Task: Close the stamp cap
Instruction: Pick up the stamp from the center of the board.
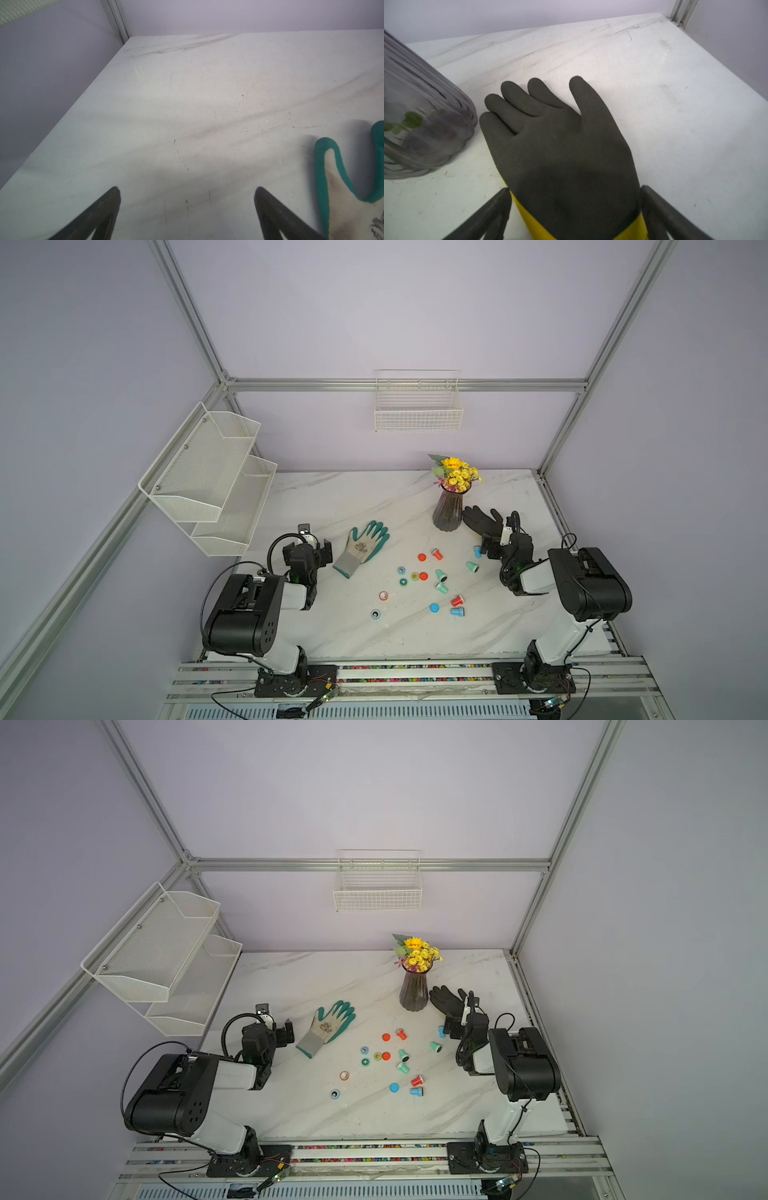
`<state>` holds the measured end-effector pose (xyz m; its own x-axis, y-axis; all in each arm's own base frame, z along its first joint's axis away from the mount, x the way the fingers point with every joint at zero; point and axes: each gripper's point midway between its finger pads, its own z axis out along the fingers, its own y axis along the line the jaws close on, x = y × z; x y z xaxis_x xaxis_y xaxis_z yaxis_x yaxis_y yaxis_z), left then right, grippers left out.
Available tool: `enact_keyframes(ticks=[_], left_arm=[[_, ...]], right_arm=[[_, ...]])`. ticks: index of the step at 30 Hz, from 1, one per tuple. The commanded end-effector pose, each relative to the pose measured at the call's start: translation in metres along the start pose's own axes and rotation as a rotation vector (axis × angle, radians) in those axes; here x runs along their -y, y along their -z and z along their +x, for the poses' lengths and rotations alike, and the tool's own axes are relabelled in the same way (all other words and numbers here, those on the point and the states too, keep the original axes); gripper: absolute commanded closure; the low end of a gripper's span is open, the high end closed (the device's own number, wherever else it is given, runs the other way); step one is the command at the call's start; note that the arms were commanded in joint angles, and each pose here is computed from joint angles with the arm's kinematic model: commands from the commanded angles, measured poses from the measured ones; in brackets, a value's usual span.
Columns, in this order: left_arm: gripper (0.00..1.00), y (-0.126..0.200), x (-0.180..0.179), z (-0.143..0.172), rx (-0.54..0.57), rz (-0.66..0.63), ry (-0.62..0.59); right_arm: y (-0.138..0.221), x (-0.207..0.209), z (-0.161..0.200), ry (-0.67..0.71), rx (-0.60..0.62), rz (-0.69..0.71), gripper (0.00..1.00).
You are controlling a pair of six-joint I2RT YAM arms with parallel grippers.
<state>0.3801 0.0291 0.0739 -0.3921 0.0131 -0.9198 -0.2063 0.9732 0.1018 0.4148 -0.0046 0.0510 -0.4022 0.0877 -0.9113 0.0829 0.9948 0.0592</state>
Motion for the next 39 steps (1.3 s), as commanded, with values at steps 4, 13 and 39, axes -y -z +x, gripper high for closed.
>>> enact_keyframes(ticks=[4, 13, 39], left_arm=[[0.0, -0.002, -0.01, -0.045, 0.159, -0.051, 0.022], [0.0, -0.003, -0.011, -0.045, 0.159, -0.052, 0.022], [0.0, 0.03, -0.015, -0.114, 0.04, -0.091, 0.055]], right_arm=[[0.0, -0.012, -0.033, 0.026, 0.145, -0.035, 0.03], [-0.002, -0.001, -0.033, -0.016, 0.143, 0.024, 0.03], [0.042, -0.023, -0.103, -0.155, 0.031, -0.045, 0.1]])
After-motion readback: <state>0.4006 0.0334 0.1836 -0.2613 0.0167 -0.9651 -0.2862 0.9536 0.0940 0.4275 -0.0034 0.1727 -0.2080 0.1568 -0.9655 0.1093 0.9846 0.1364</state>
